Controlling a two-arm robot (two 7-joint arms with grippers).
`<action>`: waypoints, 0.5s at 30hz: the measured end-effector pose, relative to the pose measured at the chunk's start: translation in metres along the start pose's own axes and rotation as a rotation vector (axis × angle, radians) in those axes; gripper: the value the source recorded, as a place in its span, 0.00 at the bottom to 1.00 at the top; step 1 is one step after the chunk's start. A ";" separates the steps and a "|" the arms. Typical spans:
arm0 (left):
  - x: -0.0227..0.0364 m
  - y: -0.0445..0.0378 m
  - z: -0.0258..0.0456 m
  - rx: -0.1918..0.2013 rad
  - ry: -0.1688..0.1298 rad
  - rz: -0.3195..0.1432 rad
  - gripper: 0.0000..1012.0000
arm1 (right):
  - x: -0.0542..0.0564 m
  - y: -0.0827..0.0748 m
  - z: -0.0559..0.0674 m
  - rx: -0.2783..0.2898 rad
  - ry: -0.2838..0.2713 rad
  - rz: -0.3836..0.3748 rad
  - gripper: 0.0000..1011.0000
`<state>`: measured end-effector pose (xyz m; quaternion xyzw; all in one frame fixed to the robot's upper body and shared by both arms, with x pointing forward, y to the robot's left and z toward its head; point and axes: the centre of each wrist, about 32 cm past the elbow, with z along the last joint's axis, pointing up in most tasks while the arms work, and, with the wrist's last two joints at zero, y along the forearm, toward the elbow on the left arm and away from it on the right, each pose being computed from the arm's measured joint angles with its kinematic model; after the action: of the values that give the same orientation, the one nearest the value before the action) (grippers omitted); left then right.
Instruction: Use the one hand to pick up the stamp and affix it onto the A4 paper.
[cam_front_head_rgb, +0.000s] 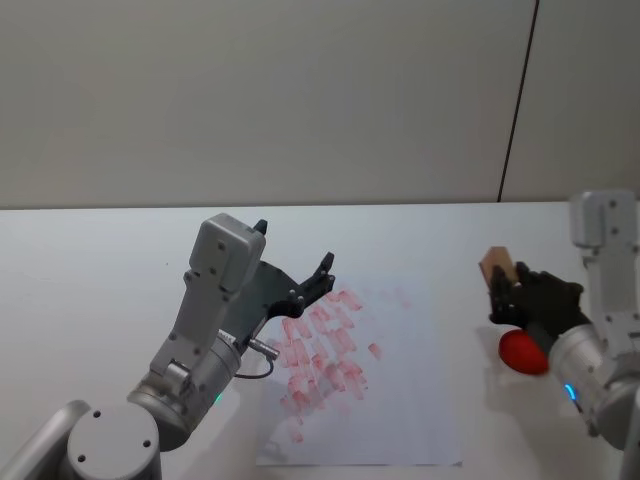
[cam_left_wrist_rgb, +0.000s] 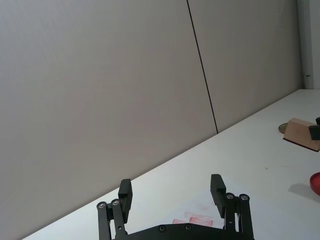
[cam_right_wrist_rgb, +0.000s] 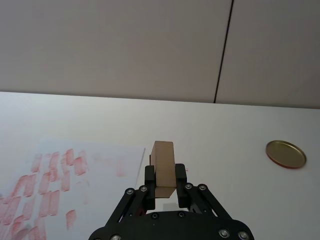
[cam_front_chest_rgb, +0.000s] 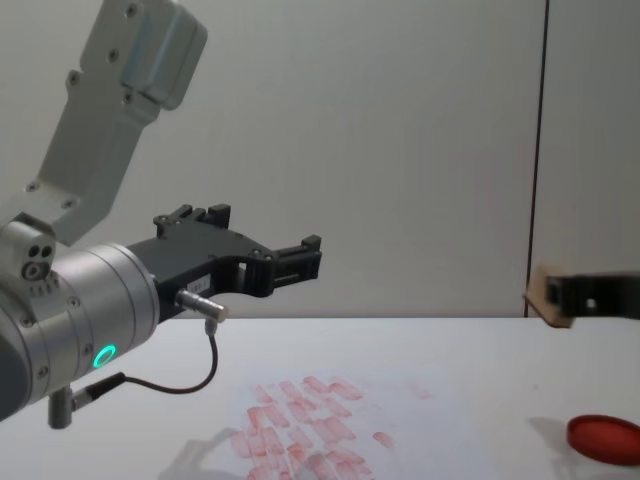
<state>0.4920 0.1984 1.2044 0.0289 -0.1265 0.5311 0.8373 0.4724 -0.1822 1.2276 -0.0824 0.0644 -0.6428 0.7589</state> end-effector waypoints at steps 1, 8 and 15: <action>0.0000 0.0000 0.0000 0.000 0.000 0.000 0.98 | -0.003 0.000 0.002 -0.002 -0.002 0.010 0.22; 0.0000 0.0000 0.0000 0.000 0.000 0.000 0.98 | -0.019 0.005 0.008 -0.039 -0.013 0.053 0.22; 0.0000 0.0000 0.0000 0.000 0.000 0.000 0.98 | -0.035 0.020 0.008 -0.107 -0.030 0.078 0.22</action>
<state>0.4920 0.1984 1.2044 0.0289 -0.1264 0.5311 0.8373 0.4873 -0.1443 1.2313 -0.1299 0.0904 -0.6072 0.7786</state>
